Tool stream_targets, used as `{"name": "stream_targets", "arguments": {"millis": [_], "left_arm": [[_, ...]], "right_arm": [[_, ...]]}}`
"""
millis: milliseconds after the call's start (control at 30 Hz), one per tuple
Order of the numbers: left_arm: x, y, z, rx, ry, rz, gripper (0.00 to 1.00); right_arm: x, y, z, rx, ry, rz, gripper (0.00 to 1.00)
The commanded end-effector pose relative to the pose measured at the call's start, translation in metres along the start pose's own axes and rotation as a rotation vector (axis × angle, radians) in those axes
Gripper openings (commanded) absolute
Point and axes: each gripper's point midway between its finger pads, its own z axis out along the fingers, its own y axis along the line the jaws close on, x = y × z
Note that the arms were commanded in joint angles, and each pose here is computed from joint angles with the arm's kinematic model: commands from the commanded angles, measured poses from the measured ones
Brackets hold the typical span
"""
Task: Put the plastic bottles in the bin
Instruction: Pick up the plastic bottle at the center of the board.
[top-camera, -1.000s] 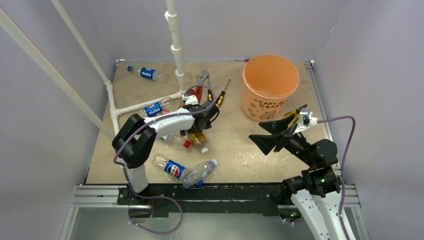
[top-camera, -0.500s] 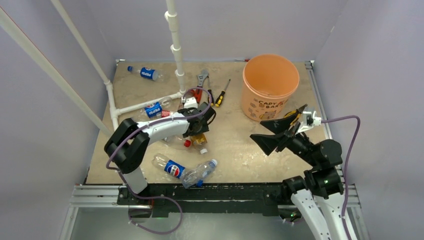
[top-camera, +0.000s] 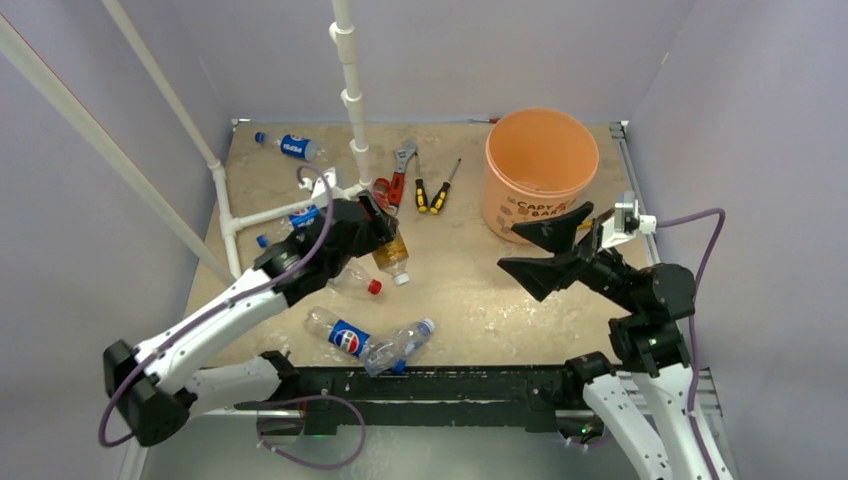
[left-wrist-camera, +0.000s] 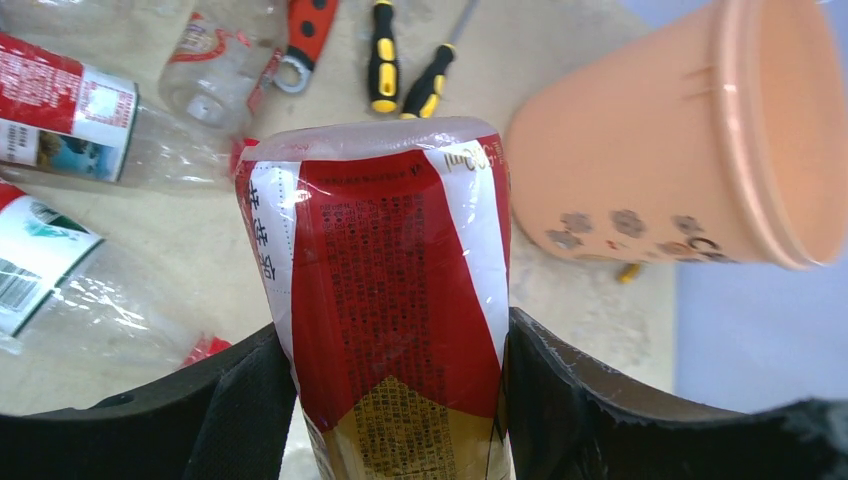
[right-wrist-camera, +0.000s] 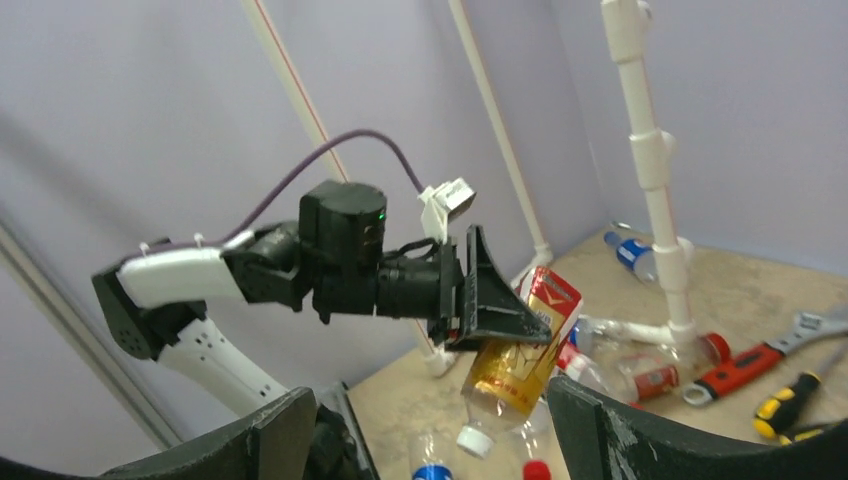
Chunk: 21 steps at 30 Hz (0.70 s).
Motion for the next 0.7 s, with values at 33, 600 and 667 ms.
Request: {"name": "stream_targets", "arguments": {"millis": [33,600,667], "left_arm": [[-0.017,-0.023,-0.035,0.268,-0.08,-0.111,0.57],[-0.103,-0.06,-0.106,0.647,-0.401,-0.47,0.54],[-0.107,-0.055,-0.111,0.641,-0.424,-0.472,0.54]], "right_arm": [[-0.026,0.01,0.024,-0.101,0.003,0.021,0.87],[0.033,-0.007,0.127,0.201,0.146,0.019,0.85],[0.05,-0.004,0.123,0.194,0.161,0.038,0.84]]}}
